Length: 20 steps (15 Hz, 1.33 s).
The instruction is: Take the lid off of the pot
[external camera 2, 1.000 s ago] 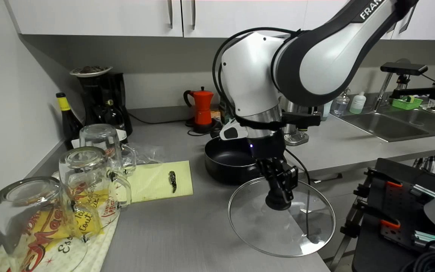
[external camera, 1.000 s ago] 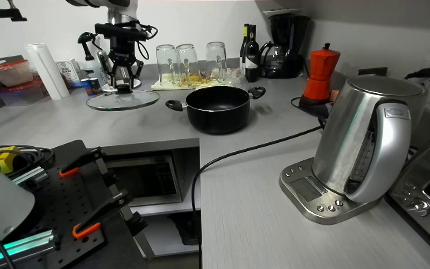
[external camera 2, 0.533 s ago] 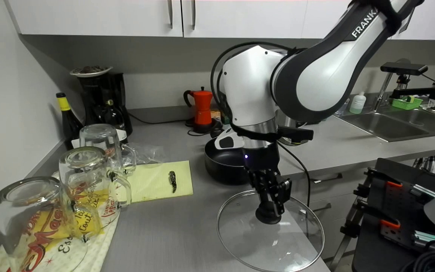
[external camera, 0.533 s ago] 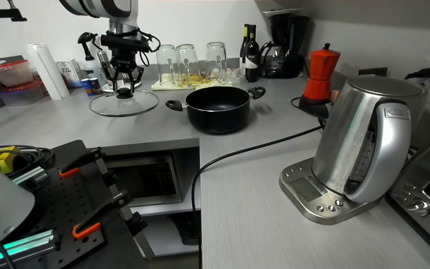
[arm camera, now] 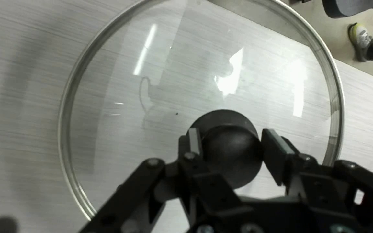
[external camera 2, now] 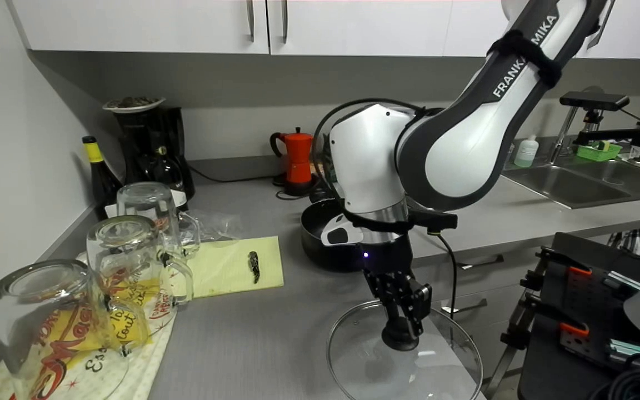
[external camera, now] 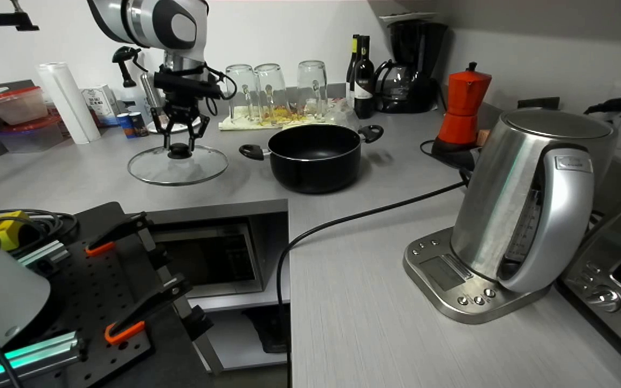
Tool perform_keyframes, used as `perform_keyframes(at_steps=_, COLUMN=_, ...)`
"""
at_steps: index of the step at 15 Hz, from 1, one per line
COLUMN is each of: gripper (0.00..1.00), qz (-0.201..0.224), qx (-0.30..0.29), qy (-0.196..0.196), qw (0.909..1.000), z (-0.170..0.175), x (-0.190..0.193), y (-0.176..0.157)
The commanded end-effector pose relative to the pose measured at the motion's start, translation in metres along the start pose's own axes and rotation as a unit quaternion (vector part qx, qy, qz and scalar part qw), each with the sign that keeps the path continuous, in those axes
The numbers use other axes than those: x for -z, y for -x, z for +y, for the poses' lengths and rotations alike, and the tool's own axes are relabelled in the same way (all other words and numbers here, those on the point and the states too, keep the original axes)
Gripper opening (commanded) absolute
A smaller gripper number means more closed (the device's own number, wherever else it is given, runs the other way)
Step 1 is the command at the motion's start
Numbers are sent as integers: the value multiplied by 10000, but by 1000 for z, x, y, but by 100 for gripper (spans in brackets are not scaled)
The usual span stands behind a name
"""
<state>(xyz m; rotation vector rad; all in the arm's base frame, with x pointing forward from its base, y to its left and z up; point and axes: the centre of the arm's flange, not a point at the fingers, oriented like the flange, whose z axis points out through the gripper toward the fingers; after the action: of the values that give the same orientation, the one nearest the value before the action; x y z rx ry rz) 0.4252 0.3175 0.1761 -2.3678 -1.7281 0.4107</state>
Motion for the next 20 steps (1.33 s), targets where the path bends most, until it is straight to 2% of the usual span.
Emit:
perform_keyframes(at_steps=1, gripper=24, qz=-121, qx=239, qy=27, qw=9996, z=3, x=-19, y=3)
perform_keyframes(at_steps=6, gripper=24, qz=-294, qx=446, qy=116, qw=9985, z=8, x=-46, y=4)
perform_keyframes(at_steps=18, gripper=24, qz=-164, qx=581, qy=204, qw=9980, z=15, x=-55, y=3)
perform_keyframes(at_steps=19, gripper=64, qz=-160, qx=577, qy=216, qw=9980, z=13, x=-53, y=4)
perform_keyframes(at_steps=20, gripper=77, qz=-141, qx=571, qy=221, qw=9980, z=11, x=-50, y=4)
